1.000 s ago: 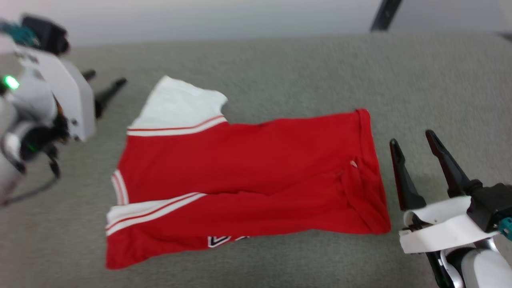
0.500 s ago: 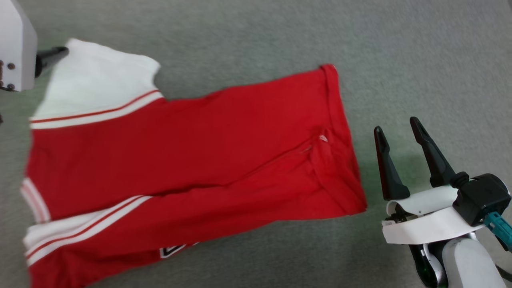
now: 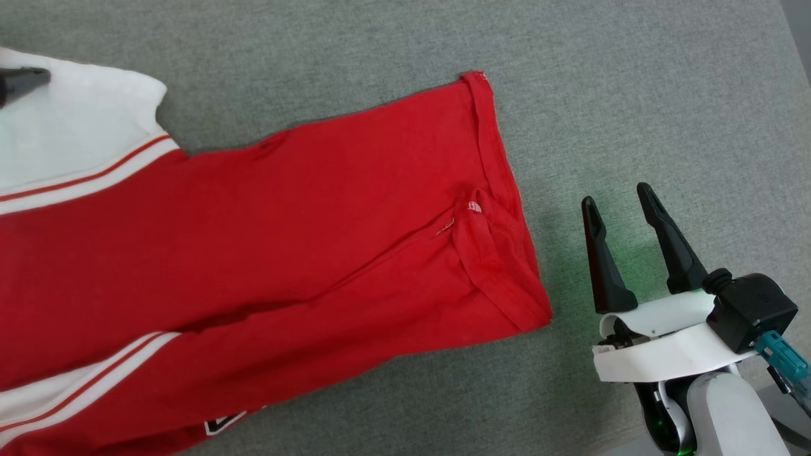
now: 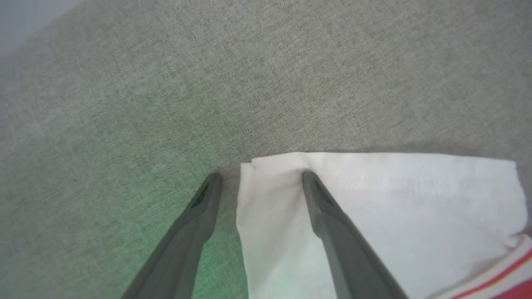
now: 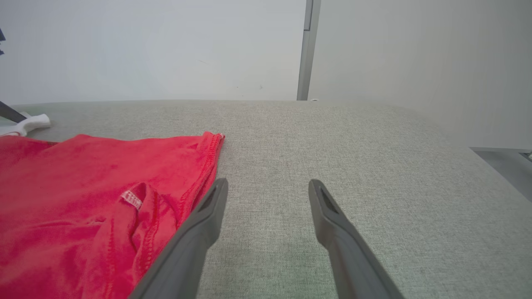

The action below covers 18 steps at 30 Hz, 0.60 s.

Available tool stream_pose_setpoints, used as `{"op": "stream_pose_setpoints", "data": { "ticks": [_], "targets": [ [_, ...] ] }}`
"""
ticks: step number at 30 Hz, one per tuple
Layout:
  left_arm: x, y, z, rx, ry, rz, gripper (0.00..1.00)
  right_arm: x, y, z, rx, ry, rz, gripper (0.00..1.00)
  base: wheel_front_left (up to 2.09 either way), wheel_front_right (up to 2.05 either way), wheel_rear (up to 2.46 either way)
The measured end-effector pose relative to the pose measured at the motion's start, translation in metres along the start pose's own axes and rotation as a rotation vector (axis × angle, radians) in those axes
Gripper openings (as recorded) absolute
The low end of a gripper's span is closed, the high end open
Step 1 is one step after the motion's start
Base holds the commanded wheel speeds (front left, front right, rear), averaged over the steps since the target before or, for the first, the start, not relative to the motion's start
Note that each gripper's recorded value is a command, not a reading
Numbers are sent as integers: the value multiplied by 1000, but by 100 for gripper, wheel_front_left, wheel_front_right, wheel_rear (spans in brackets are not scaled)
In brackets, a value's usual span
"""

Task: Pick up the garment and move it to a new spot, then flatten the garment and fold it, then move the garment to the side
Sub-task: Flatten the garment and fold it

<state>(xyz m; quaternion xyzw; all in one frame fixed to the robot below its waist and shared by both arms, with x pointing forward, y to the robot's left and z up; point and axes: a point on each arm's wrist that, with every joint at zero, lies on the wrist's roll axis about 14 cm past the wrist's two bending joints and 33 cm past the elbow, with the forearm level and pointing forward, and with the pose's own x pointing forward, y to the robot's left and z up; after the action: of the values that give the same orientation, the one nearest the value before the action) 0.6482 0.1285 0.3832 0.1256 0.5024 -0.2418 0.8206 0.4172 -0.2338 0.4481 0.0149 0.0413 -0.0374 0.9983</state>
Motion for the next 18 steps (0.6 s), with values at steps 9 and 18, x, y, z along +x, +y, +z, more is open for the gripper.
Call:
{"op": "stream_pose_setpoints", "data": {
  "ticks": [9, 18],
  "targets": [
    [0, -6, -9, -127, 97, -17, 99, 1, -1, -1, 12, 1, -6, 100, 0, 0, 0],
    [0, -12, -11, -139, 113, -26, 0, 4, -2, -1, 13, 5, -9, 100, 0, 0, 0]
  ]
}}
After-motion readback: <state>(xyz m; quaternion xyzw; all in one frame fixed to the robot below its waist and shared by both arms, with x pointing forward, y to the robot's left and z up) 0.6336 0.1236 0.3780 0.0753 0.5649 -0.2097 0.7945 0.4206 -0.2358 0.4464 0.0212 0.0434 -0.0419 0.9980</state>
